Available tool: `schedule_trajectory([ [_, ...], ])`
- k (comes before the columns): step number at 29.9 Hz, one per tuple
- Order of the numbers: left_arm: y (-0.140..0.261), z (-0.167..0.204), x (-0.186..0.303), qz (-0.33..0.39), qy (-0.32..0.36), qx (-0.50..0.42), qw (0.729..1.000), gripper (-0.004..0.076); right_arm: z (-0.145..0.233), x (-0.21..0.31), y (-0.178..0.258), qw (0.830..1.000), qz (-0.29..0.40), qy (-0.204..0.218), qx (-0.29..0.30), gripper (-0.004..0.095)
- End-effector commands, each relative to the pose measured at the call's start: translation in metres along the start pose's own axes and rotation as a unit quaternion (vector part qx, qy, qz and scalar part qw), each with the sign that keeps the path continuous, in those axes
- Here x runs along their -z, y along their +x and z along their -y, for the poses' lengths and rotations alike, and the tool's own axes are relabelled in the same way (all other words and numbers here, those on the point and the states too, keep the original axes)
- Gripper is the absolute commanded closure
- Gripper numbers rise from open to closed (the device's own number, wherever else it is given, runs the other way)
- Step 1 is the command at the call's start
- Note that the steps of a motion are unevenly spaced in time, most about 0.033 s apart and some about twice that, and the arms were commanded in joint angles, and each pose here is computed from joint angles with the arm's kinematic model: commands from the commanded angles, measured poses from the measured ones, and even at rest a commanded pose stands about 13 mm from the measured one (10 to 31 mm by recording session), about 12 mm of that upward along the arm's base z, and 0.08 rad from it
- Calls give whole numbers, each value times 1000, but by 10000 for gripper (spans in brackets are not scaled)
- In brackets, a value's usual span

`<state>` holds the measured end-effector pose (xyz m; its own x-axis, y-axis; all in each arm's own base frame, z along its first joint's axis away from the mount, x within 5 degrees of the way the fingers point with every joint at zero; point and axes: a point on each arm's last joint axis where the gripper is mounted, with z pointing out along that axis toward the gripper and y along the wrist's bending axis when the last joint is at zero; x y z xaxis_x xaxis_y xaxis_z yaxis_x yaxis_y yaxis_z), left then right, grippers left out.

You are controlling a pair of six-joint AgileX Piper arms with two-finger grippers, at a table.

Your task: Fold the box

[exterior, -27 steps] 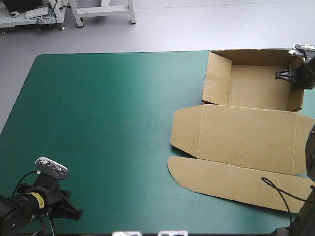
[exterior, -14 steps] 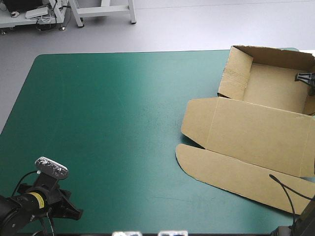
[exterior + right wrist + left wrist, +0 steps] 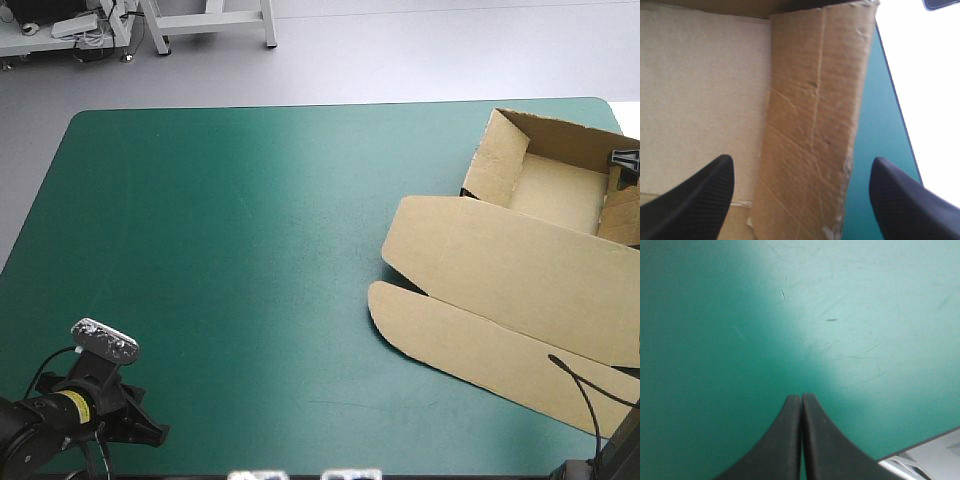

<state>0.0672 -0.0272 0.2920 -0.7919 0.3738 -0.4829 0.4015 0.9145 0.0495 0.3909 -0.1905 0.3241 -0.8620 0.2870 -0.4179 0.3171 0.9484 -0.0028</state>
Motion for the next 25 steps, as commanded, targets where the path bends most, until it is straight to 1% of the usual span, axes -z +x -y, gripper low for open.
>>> schedule_trajectory([
  [1,-8,1,6,31,4,-1,1000,732,5,36,-5,998,56,27,-13,160],
  [5,-8,1,6,31,5,-1,1000,732,5,44,-4,998,58,27,-12,160],
  [10,-8,1,6,31,5,-1,1000,732,7,70,-4,993,99,53,-22,159],
  [11,-8,1,6,31,5,-1,1000,732,6,76,-3,993,107,51,-23,159],
  [13,-8,1,6,31,5,-1,1000,732,2,83,-3,992,117,34,-27,159],
  [15,-8,1,6,30,8,0,1000,732,-4,89,-3,992,124,0,-22,160],
  [18,-8,1,6,31,9,0,999,732,-19,93,0,990,118,-79,-4,165],
  [20,-9,2,6,37,9,1,999,732,-30,96,0,984,118,-136,7,189],
  [23,-12,2,6,50,10,1,999,732,-40,108,1,974,133,-185,-6,276],
  [24,-12,2,6,54,10,1,998,732,-42,114,2,971,140,-192,-6,312],
  [25,-13,1,6,56,8,0,998,732,-43,121,3,969,148,-197,-6,371],
])
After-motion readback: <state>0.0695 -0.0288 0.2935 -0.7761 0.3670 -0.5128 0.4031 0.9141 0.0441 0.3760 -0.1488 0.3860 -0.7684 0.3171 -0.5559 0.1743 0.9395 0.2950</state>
